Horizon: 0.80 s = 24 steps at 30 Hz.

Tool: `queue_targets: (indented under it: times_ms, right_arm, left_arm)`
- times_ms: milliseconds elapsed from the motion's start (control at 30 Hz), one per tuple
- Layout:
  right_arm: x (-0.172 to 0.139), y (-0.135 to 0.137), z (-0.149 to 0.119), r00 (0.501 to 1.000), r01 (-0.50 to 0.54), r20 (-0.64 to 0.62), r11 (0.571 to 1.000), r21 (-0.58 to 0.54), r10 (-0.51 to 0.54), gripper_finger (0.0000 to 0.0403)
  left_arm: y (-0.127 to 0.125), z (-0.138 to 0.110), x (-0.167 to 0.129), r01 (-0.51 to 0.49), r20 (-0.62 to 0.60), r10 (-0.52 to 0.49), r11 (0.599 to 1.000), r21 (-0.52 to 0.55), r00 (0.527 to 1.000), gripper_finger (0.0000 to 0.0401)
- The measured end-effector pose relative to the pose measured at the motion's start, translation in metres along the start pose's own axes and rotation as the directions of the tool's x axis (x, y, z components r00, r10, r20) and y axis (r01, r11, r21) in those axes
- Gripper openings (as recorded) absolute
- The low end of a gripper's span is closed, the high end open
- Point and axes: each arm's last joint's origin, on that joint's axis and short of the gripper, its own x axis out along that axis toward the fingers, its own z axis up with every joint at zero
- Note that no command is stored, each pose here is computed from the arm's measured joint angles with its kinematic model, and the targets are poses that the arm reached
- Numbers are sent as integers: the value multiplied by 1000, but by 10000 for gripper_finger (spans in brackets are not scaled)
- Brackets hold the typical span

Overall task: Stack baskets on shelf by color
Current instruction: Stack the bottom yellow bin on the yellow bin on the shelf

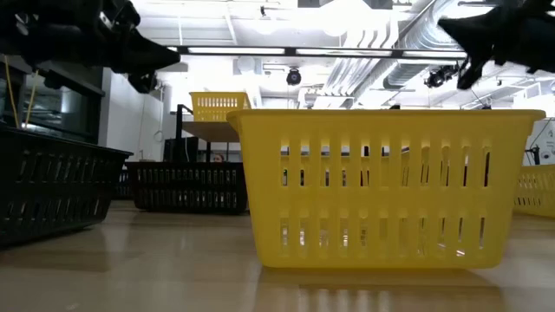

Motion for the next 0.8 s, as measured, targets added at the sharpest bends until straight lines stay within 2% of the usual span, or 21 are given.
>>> queue_targets:
  times_ms: [67,100,300,467,600,700,800]
  right_arm:
    - [3,3,1,997,-82,-14,997,-7,82,0]
    - [6,3,0,995,-87,-39,996,-4,87,0]
    - [32,2,1,982,3,-188,1000,18,0,9]
    - [68,8,-1,938,7,-348,1000,8,-4,64]
    - [101,17,-10,857,-19,-515,1000,-18,7,129]
    - [125,25,-20,763,-19,-647,1000,-18,3,172]
    - [148,34,-31,674,-42,-738,999,-11,20,199]
  left_arm:
    - [-3,-3,1,14,-19,-14,1000,-3,1000,0]
    - [-5,-3,2,20,-21,-20,1000,-2,1000,0]
    - [-13,-3,3,35,-13,-34,999,31,999,0]
    - [-13,-3,4,-1,-10,2,999,34,1000,0]
    - [-12,-3,4,-26,-8,26,999,34,1000,0]
    - [-12,-3,4,-26,-8,27,999,34,1000,0]
    - [-12,-3,4,-26,-8,27,999,34,1000,0]
